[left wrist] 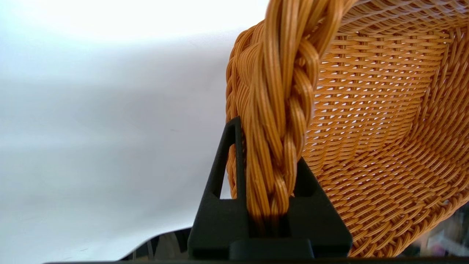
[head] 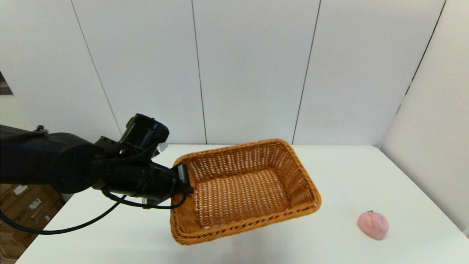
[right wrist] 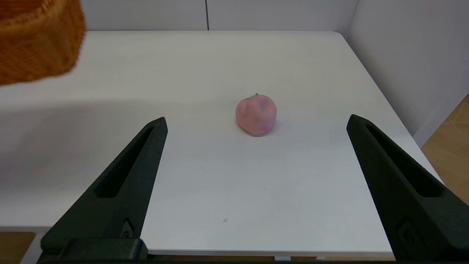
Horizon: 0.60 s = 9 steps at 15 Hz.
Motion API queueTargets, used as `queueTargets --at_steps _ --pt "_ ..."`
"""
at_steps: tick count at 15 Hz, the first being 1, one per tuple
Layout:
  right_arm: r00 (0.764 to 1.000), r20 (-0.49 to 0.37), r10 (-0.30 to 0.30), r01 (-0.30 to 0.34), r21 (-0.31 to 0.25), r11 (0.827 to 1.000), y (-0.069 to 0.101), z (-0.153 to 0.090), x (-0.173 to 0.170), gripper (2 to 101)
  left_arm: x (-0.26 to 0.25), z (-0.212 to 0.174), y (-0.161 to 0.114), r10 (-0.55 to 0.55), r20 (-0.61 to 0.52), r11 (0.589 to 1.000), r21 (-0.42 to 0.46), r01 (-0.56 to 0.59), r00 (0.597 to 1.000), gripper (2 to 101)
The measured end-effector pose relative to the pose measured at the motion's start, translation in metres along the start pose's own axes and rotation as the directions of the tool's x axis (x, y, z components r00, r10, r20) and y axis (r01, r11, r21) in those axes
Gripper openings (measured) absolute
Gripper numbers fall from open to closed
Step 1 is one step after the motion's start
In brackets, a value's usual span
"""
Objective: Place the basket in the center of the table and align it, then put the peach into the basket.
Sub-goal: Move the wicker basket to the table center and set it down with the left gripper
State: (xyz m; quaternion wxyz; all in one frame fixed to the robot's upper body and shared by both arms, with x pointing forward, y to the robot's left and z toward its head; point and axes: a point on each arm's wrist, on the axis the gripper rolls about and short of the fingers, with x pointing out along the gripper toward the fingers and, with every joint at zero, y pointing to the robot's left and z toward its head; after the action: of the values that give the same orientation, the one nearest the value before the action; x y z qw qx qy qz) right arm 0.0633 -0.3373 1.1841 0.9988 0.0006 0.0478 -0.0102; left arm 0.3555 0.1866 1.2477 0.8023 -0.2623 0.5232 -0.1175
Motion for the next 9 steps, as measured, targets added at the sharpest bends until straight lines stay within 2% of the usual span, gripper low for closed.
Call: queueTargets --at_steps 4,9 --pt "1.0 0.002 0.0 0.0 0.0 1.0 0.0 0.0 0.0 97.1 0.033 -0.004 -0.014 -0.068 -0.104 0.996 0.044 0.073 0.992 14.3" --pt "1.0 0.002 0.0 0.0 0.0 1.0 0.0 0.0 0.0 97.1 0.059 -0.013 0.0 -0.002 -0.172 0.993 0.116 0.022 0.985 14.3"
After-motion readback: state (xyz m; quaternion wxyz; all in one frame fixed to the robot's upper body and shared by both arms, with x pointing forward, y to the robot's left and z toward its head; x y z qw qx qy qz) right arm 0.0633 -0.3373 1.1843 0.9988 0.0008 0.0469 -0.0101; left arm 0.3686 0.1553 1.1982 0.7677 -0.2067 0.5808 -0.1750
